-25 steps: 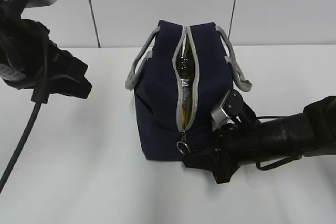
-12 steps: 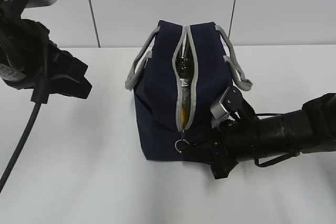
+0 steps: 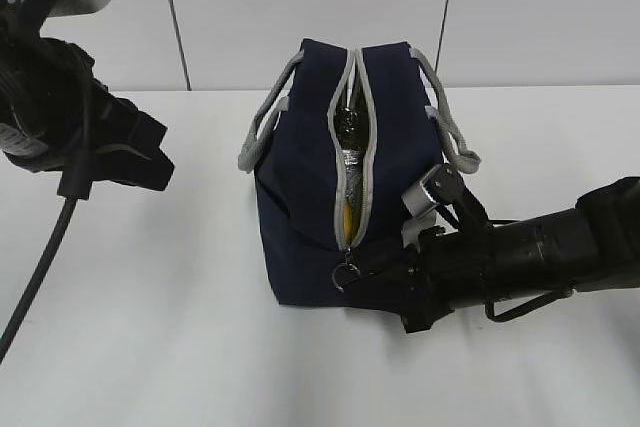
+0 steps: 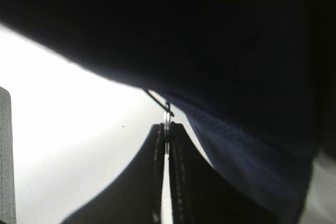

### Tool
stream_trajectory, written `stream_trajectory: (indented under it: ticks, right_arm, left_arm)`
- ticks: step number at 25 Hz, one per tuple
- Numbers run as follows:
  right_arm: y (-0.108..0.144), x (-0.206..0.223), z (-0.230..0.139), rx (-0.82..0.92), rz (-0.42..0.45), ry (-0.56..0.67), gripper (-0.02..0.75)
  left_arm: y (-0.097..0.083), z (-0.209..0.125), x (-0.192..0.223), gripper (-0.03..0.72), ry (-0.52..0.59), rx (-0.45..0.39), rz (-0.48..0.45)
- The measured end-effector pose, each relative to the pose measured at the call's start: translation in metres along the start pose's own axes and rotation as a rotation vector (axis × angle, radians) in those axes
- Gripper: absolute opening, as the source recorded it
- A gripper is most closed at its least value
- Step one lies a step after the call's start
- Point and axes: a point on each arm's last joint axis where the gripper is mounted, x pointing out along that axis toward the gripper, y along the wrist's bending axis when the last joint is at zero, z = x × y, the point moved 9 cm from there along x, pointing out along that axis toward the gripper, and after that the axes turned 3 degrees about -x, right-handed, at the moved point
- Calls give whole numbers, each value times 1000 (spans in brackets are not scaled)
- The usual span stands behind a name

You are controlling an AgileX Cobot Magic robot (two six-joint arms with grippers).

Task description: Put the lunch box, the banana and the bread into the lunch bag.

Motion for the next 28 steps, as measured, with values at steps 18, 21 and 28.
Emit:
stream_trajectory:
  ticks: [18, 21, 28]
  right_arm:
    - [21, -29, 4, 8, -32, 128, 0]
    - [24, -33, 11, -4, -37, 119, 0]
    - [29, -41, 24, -33, -46, 99, 0]
  left_arm:
    - [0, -2, 0, 236, 9, 1, 0]
    - [0, -2, 0, 235, 9, 1, 0]
    - [0, -2, 0, 235, 9, 1, 0]
